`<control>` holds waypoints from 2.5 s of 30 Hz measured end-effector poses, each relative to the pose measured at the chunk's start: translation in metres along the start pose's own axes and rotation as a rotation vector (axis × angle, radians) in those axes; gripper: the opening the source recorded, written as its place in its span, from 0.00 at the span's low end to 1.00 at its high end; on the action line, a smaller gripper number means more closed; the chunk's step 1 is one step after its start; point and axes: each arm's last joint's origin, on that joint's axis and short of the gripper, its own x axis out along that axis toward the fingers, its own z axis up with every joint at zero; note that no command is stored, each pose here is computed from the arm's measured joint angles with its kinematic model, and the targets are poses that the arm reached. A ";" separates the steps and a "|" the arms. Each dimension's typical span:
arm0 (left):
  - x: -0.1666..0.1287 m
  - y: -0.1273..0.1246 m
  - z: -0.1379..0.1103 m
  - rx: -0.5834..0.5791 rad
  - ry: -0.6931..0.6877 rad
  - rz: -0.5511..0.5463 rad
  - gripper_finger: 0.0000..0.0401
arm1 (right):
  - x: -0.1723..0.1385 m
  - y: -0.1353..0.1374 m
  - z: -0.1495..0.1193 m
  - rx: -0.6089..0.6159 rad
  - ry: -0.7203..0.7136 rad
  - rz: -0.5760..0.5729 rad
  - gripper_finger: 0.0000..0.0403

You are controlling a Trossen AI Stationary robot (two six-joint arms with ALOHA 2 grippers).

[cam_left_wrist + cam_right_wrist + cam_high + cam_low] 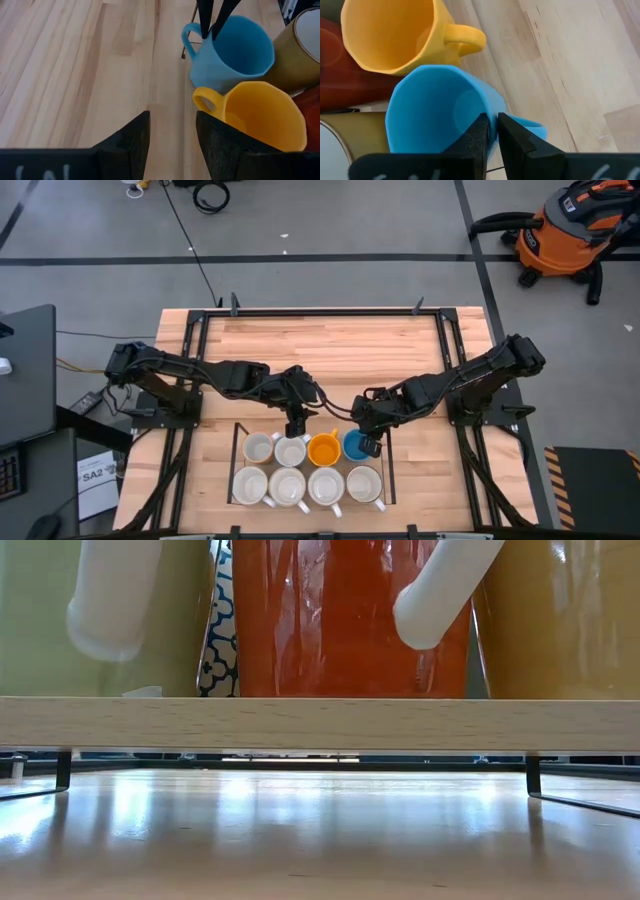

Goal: Place coffee mugs
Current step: Put the blue mug on the shelf, then return to Home Position

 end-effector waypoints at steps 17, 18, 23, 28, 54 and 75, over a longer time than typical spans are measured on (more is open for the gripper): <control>0.000 0.000 0.000 0.000 -0.001 0.000 0.42 | 0.000 0.000 0.000 0.001 -0.004 0.004 0.23; 0.000 0.000 0.000 0.000 -0.001 0.000 0.42 | 0.000 0.000 0.000 0.001 -0.004 0.004 0.25; 0.000 0.000 0.000 0.000 -0.001 0.000 0.42 | 0.000 0.001 0.001 0.001 -0.009 0.008 0.31; 0.000 0.000 0.000 -0.001 -0.001 0.000 0.42 | 0.000 0.001 0.001 -0.003 -0.011 0.010 0.32; -0.081 0.005 0.024 0.058 -0.292 -0.038 0.42 | -0.061 0.003 0.077 -0.435 -0.414 0.130 0.31; -0.240 0.030 -0.017 0.055 -0.593 -0.072 0.42 | -0.196 -0.027 0.090 -0.421 -0.486 0.048 0.31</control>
